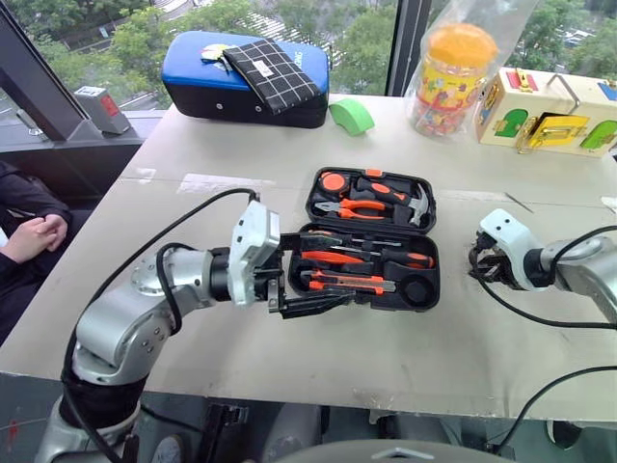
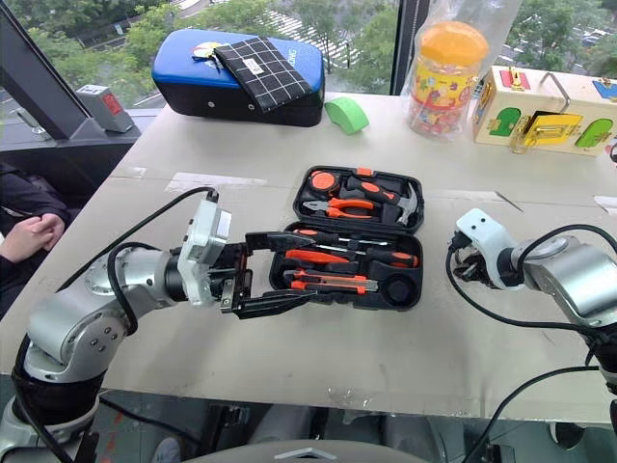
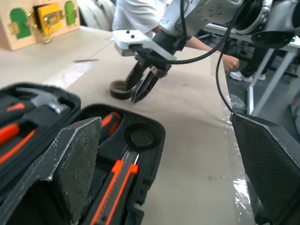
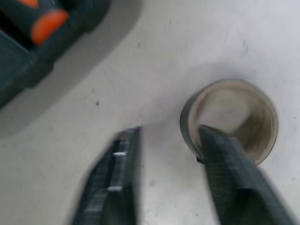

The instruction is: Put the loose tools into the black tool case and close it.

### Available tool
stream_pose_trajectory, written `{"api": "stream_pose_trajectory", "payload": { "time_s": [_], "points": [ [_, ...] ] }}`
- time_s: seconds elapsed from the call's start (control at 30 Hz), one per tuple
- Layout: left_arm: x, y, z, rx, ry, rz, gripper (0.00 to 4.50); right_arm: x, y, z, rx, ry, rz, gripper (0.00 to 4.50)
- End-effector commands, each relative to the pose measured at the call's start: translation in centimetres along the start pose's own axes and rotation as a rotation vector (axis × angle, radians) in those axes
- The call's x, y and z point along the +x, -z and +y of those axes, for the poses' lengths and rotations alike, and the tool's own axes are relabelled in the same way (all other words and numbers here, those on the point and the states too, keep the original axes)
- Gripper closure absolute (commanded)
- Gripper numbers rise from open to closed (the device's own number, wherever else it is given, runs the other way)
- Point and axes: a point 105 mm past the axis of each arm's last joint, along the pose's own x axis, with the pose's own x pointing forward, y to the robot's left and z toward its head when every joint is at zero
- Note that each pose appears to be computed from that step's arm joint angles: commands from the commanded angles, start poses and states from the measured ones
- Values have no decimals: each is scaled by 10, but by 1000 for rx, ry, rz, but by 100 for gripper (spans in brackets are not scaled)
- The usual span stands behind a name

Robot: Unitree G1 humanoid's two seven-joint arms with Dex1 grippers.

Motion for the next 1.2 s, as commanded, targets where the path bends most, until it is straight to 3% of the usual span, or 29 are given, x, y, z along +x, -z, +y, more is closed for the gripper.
{"api": "stream_pose_trajectory", "payload": {
  "time_s": [0.03,0.2,0.4,0.6,0.77,1.2],
  "points": [
    [-2,-8,-6,80,-12,-13,0,-5,-5,-3,-33,11,-7,448],
    [-3,-2,-9,77,-14,-2,0,-12,-6,-3,-74,20,-32,448],
    [-11,10,-5,64,0,67,0,-59,-37,64,-229,-293,-154,448],
    [-30,27,1,50,-41,151,0,-48,-44,120,-361,-439,-160,448],
    [-40,28,-5,61,-24,196,0,-26,-39,115,-387,-391,-103,448],
    [-31,23,-14,69,-41,179,0,-14,-33,102,-420,-397,-54,448]
  ]
}}
